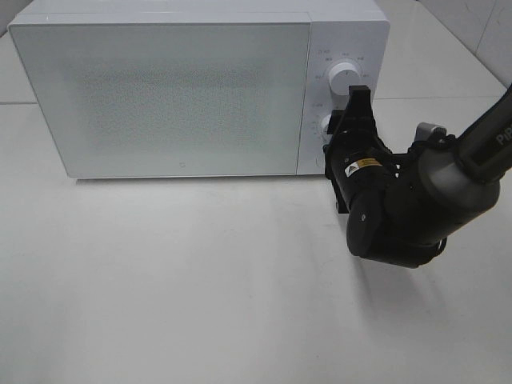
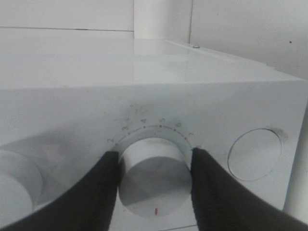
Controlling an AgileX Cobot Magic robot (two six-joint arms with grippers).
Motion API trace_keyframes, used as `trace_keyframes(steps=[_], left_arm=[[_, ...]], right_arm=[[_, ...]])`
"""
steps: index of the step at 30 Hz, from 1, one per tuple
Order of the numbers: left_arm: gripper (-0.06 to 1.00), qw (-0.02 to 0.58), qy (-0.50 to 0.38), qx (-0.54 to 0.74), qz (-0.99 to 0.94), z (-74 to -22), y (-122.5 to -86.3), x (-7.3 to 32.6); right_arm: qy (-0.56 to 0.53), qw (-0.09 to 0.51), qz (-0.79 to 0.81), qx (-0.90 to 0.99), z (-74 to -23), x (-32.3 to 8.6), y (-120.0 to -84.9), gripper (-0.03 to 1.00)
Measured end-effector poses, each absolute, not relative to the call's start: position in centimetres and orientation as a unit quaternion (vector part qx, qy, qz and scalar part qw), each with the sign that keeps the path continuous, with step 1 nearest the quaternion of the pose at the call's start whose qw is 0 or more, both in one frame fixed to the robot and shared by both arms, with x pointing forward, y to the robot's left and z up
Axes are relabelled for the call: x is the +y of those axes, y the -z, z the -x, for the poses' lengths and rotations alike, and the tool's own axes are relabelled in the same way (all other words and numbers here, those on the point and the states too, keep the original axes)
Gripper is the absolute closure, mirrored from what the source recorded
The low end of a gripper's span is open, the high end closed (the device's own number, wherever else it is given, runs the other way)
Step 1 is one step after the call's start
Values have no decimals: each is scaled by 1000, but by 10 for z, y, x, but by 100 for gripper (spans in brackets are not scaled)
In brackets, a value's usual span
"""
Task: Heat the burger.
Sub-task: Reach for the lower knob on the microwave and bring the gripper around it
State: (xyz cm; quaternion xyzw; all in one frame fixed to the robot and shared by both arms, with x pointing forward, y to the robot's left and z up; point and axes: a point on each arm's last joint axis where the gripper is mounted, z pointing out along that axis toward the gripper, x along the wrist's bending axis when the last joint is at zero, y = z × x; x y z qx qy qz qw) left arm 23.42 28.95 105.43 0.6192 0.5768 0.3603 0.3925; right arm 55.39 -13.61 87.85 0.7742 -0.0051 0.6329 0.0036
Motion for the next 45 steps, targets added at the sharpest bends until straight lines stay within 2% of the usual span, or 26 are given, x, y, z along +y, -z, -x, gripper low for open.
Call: trace_keyframes(steps=[8,10,13,41,44,45], left_arm=[[-5,392,-360,577,-619,-234,-1054,289],[-5,392,-360,577,-619,-234,-1054,289],[-5,392,-360,577,-619,-234,-1054,289],[-5,392,-360,577,-619,-234,-1054,289],[-5,392,-360,577,-619,-234,-1054,289],[-5,392,-360,577,-619,-234,-1054,289]], right_arm=[[-632,-39,-772,-59,-554,-136,-878,53],[-629,-66,-769,-92,-554,-136,-878,53],[-629,-70,-769,-96,-553,-136,-878,53],[-631,-27,-773,-65,-554,-138,-878,52],[-630,-16,-774,-57,-553,-139,-880,47],[-629,-2,-776,-53,-551,-143,-882,42]])
